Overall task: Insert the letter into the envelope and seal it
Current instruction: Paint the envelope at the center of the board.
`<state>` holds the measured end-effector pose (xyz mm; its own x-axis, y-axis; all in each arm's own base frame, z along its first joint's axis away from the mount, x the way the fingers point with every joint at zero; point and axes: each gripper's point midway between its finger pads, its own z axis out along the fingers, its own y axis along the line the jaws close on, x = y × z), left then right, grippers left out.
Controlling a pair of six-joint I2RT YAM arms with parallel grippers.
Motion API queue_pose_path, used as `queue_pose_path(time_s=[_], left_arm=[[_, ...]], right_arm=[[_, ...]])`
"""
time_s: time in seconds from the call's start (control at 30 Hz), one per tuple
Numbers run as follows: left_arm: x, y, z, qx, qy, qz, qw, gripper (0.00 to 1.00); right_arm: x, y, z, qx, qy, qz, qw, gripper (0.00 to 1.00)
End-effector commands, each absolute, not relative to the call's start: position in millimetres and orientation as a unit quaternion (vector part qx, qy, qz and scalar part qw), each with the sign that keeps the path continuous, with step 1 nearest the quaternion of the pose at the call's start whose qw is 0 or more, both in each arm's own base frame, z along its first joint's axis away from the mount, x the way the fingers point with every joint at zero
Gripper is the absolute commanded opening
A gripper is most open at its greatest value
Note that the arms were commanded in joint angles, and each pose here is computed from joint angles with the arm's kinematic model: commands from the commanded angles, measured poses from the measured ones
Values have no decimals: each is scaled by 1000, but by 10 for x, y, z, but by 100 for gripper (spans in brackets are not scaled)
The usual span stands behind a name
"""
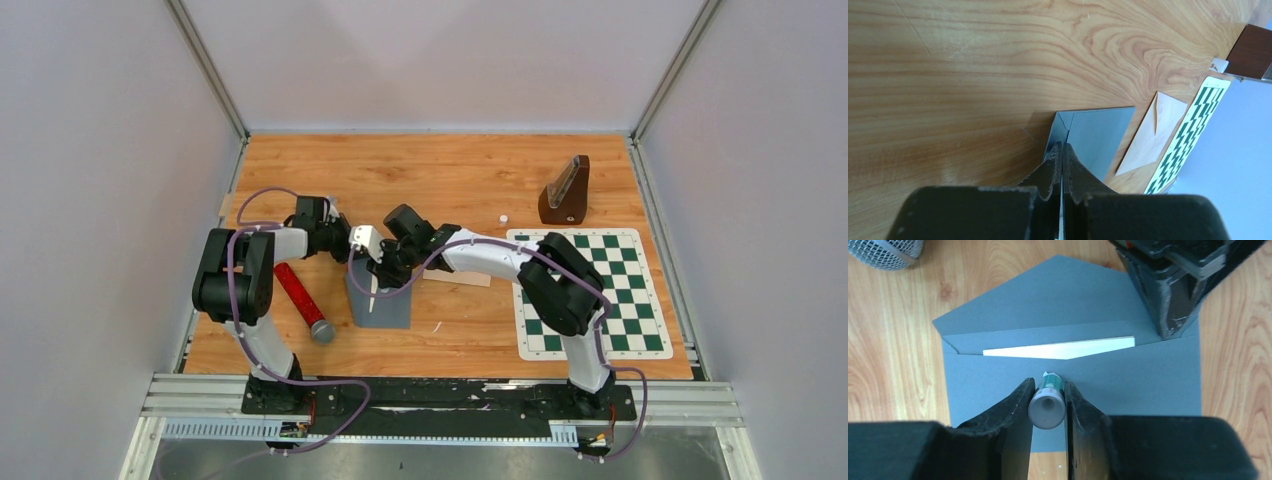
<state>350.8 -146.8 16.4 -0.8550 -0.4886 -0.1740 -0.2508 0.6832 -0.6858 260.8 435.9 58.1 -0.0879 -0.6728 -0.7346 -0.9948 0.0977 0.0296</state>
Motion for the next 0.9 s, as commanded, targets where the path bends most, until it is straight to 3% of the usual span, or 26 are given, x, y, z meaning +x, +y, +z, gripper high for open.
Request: queue_pose_path(time_s=[0.0,0.17,0.43,0.87], left_arm=[[3173,-1234,-330,-236,932,-243,132,0],[3171,-1231,-381,-243,931,-240,129,0],[3137,-1230,-399,-247,931,-237,123,0],[3132,-1233,-381,-245,931,-239,125,0]], right_arm=[[2197,4206,528,-622,688,302,221,0],[2237,4218,484,-621,693,286,229,0],[2777,4279,483,-596,706,212,320,0],[3012,4212,317,-589,721,177,319,0]])
